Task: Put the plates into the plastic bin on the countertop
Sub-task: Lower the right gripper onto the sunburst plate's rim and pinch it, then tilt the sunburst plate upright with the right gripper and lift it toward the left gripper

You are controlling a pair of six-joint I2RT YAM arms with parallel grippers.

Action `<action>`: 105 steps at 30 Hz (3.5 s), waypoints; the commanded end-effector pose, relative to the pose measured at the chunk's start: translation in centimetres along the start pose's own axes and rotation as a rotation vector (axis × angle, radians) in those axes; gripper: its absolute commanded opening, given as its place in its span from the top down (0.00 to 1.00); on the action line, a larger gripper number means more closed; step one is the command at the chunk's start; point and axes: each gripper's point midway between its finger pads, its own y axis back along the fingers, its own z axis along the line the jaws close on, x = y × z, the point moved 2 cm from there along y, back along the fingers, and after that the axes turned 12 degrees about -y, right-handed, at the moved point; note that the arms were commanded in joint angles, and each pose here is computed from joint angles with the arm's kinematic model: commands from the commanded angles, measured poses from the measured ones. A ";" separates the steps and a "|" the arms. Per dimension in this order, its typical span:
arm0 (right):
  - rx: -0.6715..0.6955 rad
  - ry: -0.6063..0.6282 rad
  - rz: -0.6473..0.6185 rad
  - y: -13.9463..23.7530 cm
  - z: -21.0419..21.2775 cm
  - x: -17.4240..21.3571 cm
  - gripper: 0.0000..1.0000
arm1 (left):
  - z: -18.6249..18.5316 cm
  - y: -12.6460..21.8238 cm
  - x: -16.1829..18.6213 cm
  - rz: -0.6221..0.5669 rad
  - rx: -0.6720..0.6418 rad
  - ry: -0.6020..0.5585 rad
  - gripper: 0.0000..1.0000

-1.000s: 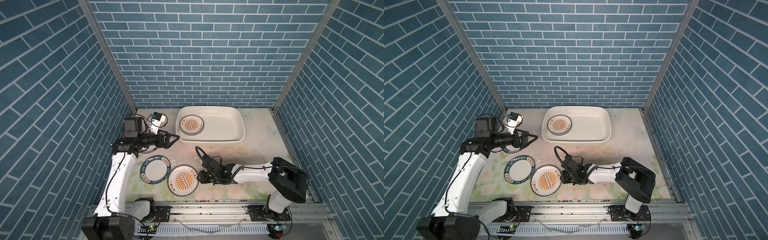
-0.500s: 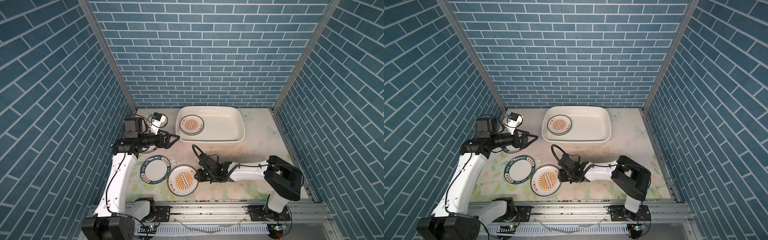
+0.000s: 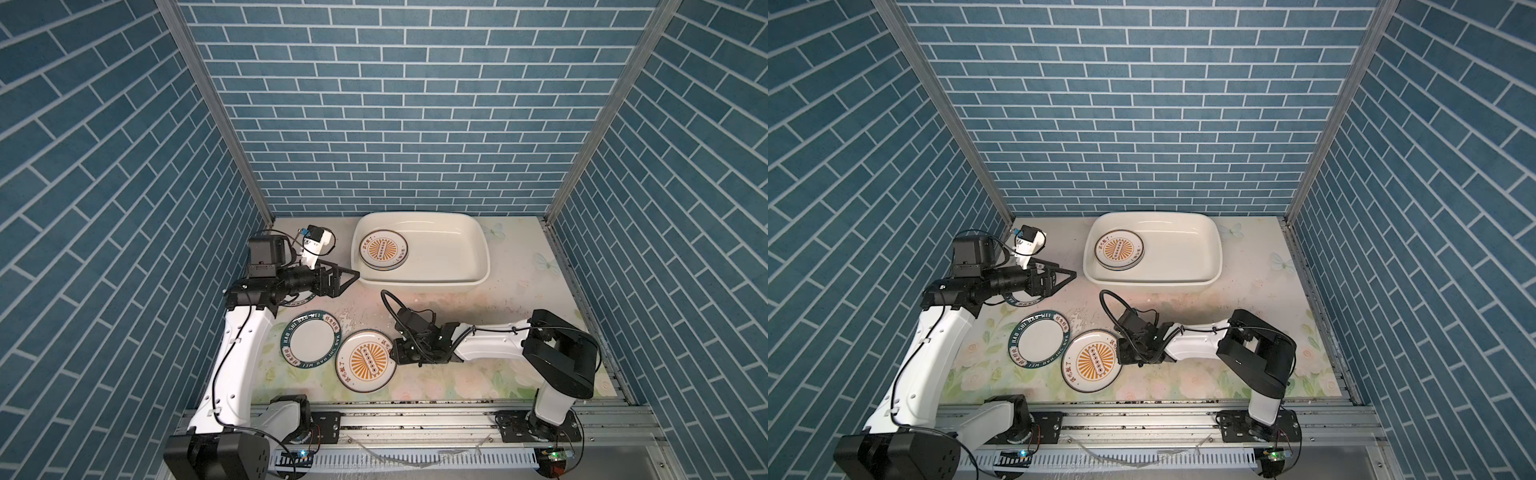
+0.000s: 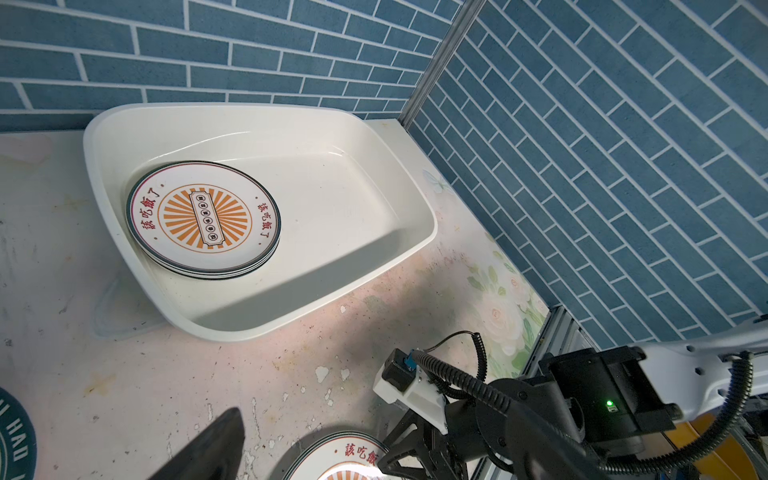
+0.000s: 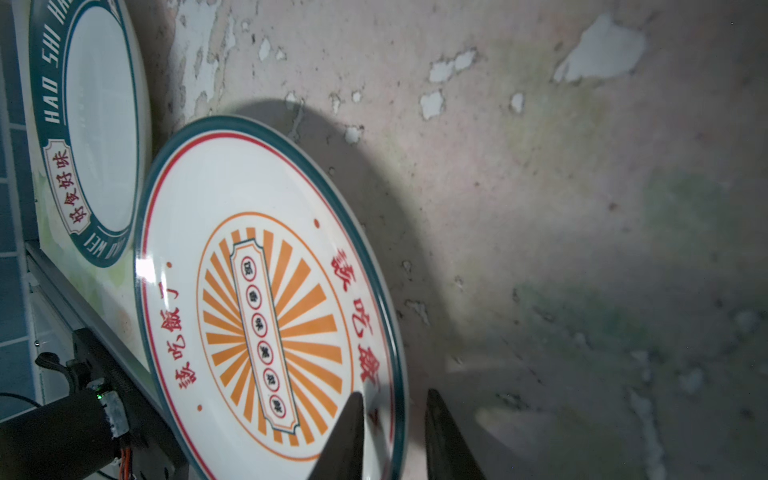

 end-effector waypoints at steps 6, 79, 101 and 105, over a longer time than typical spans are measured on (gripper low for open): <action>0.066 0.009 0.016 -0.4 -0.7 0.1 0.82 | -0.7 0.1 -0.1 -0.016 0.021 -0.010 0.00; -0.121 -0.240 -0.072 0.5 -6.6 -1.2 0.92 | -1.1 0.3 -0.5 -0.041 0.028 0.010 0.01; -0.214 -0.224 -0.133 3.7 -5.3 -2.6 1.00 | -1.3 1.1 -1.0 0.000 0.001 -0.022 0.00; -0.214 -0.202 -0.134 4.8 -4.8 -2.8 1.00 | -1.2 1.1 -1.0 0.006 -0.008 -0.020 0.00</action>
